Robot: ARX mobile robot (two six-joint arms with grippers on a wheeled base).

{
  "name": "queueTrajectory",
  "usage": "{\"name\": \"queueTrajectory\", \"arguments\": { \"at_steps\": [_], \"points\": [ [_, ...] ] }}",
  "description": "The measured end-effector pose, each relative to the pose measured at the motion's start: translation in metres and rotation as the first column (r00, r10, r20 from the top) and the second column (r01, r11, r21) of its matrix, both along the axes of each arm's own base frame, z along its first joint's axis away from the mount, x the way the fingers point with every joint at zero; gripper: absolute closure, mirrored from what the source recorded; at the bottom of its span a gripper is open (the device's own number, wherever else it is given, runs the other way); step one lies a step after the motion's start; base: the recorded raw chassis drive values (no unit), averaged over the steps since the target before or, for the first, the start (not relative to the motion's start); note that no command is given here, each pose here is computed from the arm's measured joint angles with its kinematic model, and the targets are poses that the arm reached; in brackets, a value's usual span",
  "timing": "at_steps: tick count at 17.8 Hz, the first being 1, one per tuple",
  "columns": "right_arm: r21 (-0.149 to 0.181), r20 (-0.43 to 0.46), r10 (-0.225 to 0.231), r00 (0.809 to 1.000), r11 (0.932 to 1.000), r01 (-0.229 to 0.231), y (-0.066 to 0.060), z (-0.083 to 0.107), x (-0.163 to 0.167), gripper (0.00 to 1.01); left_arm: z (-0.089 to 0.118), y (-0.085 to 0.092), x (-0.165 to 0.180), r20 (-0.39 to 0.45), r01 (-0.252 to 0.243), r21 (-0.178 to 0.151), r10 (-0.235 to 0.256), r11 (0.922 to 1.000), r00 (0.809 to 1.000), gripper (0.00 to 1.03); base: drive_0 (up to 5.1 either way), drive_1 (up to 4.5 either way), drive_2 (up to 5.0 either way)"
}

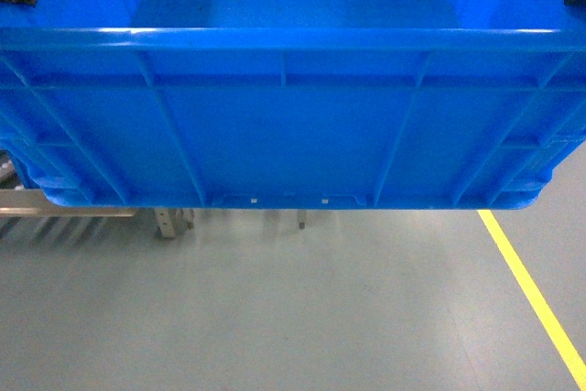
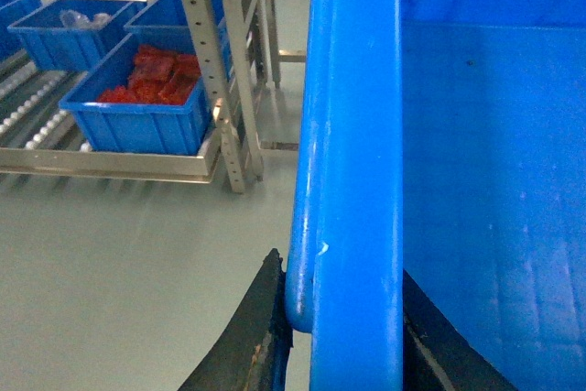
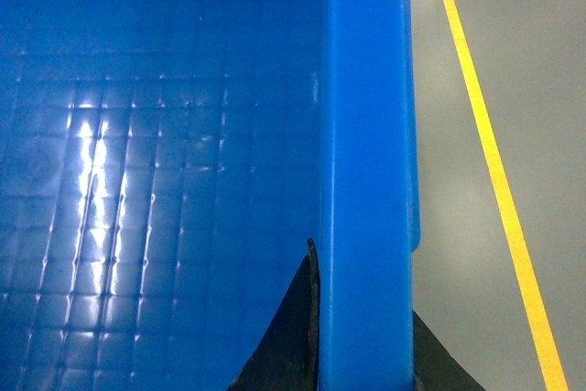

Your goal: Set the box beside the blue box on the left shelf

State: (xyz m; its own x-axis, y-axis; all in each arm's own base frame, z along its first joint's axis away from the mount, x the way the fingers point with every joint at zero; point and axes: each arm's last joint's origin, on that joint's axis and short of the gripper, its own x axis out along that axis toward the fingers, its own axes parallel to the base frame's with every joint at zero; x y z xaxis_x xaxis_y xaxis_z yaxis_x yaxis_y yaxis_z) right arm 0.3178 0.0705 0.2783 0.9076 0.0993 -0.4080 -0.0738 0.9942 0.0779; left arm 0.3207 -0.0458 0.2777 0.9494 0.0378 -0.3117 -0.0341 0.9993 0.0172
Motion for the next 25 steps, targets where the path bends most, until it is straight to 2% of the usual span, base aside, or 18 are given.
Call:
{"name": "queueTrajectory", "arguments": {
  "at_steps": [7,11,25],
  "points": [
    [-0.001,-0.001,0.0,1.0,1.0,0.0,0.0,0.0,-0.0001,0.93,-0.0002,0.0,-0.0002,-0.003,0.0,0.0,0.0,1.0,1.0,0.84,0.2,4.51,-4.1],
    [-0.002,-0.009,0.0,1.0,1.0,0.0,0.0,-0.0012,0.0001,0.93,-0.0011,0.0,0.0001,-0.008,0.001,0.001,-0.001,1.0,1.0,0.84,0.0,0.0,0.0],
    [-0.002,-0.002,0.0,1.0,1.0,0.0,0.0,-0.0002,-0.0001,0.93,-0.0006,-0.0003,0.0001,-0.004,0.001,0.0,-0.001,1.0,1.0,0.84,-4.9,1.42,3.4]
  ]
}}
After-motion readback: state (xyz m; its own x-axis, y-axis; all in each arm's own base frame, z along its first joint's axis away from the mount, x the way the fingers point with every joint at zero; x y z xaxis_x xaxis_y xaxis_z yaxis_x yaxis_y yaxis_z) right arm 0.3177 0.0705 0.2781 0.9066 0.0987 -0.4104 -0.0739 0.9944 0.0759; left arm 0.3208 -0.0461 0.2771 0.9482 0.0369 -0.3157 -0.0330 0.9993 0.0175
